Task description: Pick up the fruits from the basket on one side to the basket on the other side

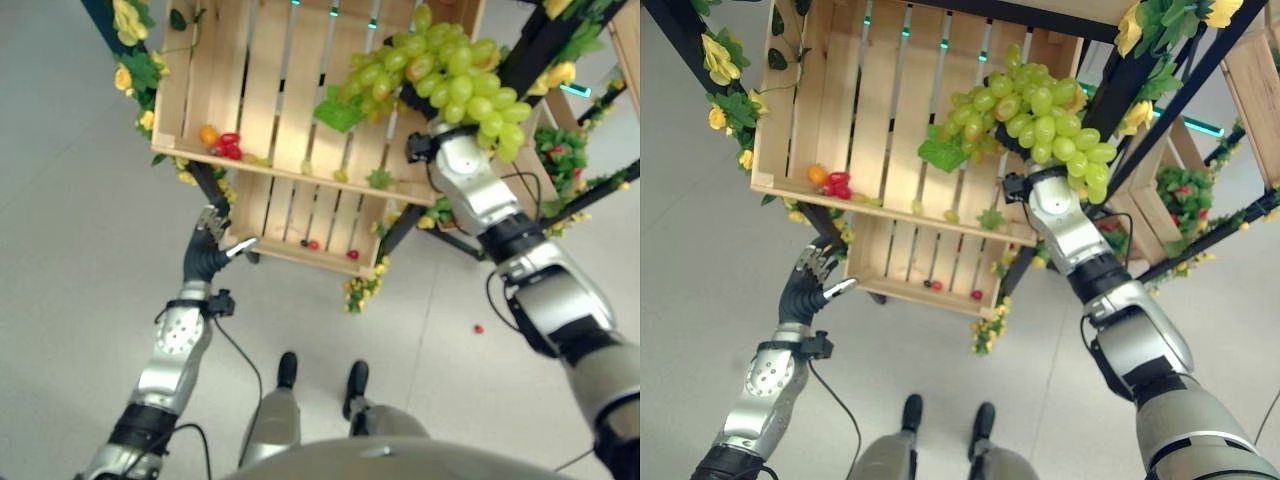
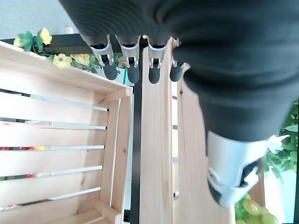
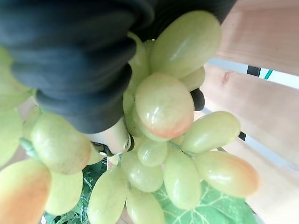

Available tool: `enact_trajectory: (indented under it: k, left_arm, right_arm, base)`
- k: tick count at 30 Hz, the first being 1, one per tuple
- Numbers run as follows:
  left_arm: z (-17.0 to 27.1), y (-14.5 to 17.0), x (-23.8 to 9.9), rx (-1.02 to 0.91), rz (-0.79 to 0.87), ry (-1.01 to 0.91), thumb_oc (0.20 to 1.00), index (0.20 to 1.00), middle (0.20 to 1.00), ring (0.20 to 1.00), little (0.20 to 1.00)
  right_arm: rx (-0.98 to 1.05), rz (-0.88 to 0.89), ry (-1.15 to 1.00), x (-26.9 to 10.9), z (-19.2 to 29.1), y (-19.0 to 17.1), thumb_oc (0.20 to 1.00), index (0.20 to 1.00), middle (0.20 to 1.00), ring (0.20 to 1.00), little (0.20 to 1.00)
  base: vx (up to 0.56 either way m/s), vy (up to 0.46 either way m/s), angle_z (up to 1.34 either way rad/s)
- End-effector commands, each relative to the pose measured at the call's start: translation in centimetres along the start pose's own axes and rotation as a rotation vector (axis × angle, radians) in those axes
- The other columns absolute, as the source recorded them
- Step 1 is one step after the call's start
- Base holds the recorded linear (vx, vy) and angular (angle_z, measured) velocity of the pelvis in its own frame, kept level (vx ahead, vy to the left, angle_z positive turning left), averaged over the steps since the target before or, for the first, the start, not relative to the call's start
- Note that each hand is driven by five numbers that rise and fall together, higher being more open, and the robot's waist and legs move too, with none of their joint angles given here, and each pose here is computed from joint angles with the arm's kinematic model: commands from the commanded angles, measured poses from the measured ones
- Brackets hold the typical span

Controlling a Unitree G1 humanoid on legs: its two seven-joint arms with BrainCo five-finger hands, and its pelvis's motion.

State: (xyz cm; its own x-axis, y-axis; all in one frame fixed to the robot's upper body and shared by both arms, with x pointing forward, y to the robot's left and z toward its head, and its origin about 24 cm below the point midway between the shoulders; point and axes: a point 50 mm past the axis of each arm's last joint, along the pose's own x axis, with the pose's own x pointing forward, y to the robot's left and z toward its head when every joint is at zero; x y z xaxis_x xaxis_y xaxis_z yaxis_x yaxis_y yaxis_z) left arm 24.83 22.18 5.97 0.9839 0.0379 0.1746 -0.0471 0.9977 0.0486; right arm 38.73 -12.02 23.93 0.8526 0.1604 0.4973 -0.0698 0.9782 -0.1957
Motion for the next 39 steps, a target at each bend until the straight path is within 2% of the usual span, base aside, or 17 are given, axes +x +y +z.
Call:
enact_trajectory:
  k: [1, 5, 9, 24, 37, 39]
  left_arm:
    - [2.6, -0.2, 1.5, 0.007, -0.036, -0.121, 1.0, 1.0, 1.0, 1.0, 1.0]
    - [2.6, -0.2, 1.6, 0.007, -0.036, -0.123, 1.0, 1.0, 1.0, 1.0, 1.0]
    - [2.5, -0.5, 1.8, 0.004, -0.046, -0.12, 1.0, 1.0, 1.0, 1.0, 1.0]
    - [2.0, -0.7, 1.7, -0.005, -0.048, -0.09, 1.0, 1.0, 1.0, 1.0, 1.0]
    - [2.3, -0.5, 2.0, 0.013, -0.055, -0.097, 1.0, 1.0, 1.0, 1.0, 1.0]
    - [2.2, -0.5, 2.0, 0.019, -0.053, -0.091, 1.0, 1.0, 1.0, 1.0, 1.0]
  right_arm:
    - [-0.032, -0.012, -0.126, 3.2, 4.7, 0.0, 0.2, 0.2, 0.2, 0.2, 0.2]
    - [-0.049, 0.01, -0.124, 3.6, 5.0, 0.6, 0.2, 0.2, 0.2, 0.2, 0.2]
    - [0.08, 0.032, -0.109, 3.7, 5.0, 1.9, 0.2, 0.2, 0.2, 0.2, 0.2]
    - [0.18, 0.205, -0.121, 2.7, 5.4, 7.6, 0.2, 0.2, 0.2, 0.2, 0.2]
    - [0.195, 0.206, -0.077, 2.9, 4.8, 7.5, 0.2, 0.2, 0.2, 0.2, 0.2]
    - [0.196, 0.208, -0.04, 2.9, 4.3, 7.5, 0.482, 0.482, 0.482, 0.482, 0.482]
  base:
    - [0.0, 0.0, 0.0]
    - [0.01, 0.001, -0.05]
    - [0.01, 0.002, 0.03]
    - [0.01, 0.001, 0.03]
    - [0.0, 0.0, 0.02]
    - [0.0, 0.0, 0.0]
